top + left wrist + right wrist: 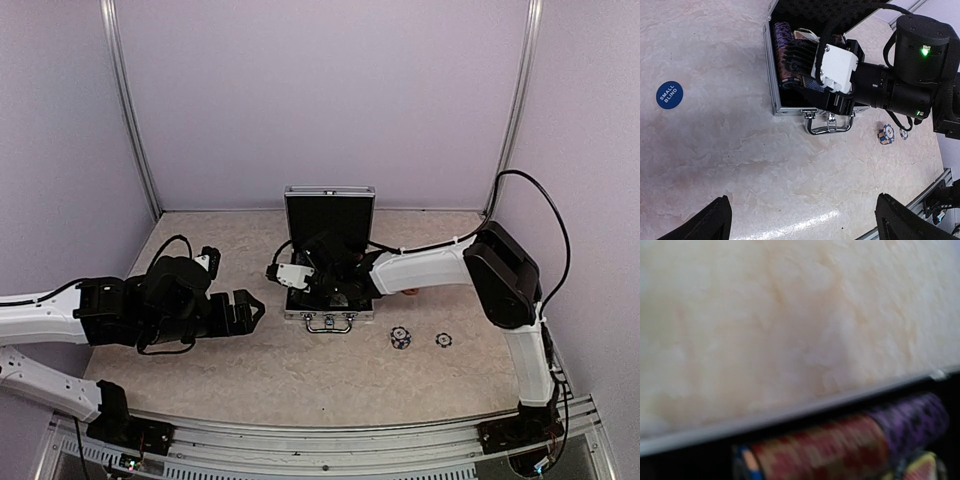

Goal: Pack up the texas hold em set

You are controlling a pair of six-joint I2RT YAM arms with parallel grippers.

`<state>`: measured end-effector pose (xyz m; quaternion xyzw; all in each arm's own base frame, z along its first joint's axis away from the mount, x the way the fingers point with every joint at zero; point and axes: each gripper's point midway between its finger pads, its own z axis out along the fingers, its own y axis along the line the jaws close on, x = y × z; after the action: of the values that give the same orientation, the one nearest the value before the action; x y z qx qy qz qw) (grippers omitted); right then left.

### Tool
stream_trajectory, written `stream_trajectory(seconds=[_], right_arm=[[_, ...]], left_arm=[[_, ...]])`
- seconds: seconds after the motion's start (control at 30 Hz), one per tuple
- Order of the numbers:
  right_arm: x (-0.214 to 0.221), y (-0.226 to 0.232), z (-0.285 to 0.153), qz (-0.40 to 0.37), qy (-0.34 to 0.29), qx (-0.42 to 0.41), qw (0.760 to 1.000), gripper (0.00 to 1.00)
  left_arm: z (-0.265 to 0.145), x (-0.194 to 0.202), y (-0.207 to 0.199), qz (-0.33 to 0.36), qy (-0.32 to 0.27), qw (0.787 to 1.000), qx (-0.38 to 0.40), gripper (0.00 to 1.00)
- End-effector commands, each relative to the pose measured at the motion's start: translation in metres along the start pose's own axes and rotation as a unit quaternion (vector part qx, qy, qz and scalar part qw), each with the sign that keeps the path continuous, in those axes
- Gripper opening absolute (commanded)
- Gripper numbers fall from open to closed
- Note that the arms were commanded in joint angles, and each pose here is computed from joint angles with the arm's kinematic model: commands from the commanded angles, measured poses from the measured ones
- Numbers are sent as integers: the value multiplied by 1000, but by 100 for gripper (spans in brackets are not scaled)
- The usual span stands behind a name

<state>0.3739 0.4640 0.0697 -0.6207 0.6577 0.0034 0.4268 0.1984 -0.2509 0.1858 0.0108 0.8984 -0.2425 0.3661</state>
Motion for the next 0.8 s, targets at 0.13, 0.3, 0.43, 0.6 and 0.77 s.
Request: stream_trajectory(seconds=[0.13, 0.3, 0.43, 0.6, 0.77], right_arm=[[-23, -36, -35, 17, -23, 33, 999, 71], [-22, -40, -40, 27, -14, 38, 999, 72], [-18, -46, -60, 82, 4, 43, 996, 86], [3, -59, -124, 241, 40, 77, 967, 95], [70, -46, -184, 382, 131, 118, 907, 96]], left_arm=[[-3, -5, -2, -1, -10, 1000, 12, 99], [-2, -3, -3, 0, -9, 1000, 16, 99], [-3, -5, -9, 5, -10, 1000, 27, 99], [3, -5, -17, 23, -11, 999, 37, 99], [20, -2, -35, 60, -6, 997, 48, 99]])
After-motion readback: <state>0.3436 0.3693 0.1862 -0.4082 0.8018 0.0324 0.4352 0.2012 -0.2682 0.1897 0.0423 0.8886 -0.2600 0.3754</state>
